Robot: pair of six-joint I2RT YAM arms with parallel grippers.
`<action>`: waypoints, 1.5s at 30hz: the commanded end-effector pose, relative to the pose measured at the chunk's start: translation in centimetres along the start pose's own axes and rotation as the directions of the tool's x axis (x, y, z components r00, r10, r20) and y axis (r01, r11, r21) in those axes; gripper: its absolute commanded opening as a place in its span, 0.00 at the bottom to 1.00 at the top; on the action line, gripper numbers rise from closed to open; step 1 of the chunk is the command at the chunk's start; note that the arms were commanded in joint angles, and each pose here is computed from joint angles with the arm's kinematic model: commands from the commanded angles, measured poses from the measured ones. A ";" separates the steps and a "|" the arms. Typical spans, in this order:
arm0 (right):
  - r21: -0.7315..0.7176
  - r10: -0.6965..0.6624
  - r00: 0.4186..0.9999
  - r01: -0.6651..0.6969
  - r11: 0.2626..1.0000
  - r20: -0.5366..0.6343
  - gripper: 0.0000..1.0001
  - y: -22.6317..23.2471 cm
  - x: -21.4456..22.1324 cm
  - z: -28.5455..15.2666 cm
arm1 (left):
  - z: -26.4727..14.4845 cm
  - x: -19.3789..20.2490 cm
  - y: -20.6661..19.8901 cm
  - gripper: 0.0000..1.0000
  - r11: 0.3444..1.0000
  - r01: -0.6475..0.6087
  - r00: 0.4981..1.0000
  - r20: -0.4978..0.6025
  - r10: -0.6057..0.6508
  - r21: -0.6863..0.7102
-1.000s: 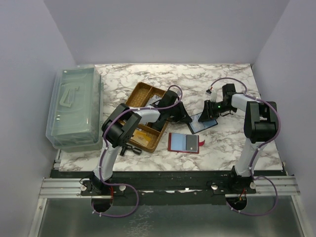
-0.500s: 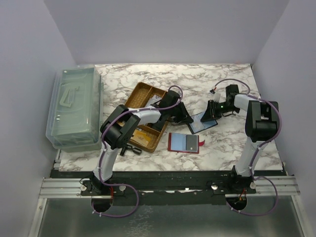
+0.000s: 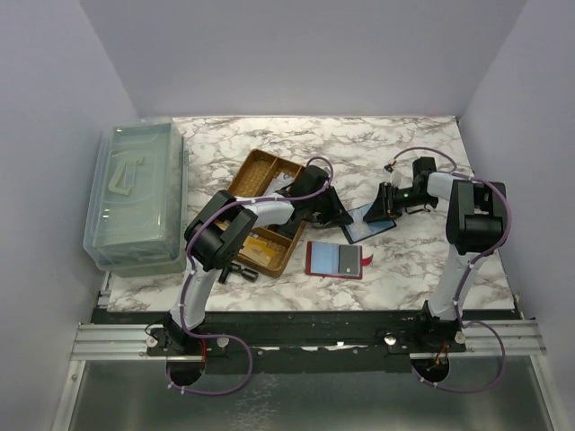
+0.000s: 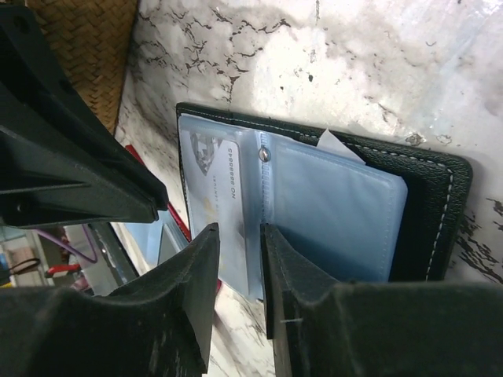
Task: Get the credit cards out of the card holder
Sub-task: Remove the credit card from the card holder.
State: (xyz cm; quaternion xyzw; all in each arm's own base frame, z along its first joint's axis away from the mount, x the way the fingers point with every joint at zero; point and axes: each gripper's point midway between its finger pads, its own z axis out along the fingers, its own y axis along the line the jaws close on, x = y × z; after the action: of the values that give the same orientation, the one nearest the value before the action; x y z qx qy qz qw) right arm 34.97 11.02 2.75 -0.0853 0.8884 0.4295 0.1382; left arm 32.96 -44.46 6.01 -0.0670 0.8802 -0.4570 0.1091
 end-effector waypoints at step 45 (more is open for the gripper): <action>0.034 0.102 0.994 -0.100 0.994 -0.049 0.37 -3.3 0.8 0.3 | -0.3 0.5 2.4 0.31 0.955 0.078 0.986 0.164 -0.032 -0.285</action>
State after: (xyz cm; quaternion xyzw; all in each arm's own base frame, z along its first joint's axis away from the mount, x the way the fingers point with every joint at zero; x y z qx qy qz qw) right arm 35.04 10.68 2.49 -0.0434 0.8775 0.4667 0.1012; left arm 31.88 -43.81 3.83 -0.1297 0.9175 -0.3521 0.1323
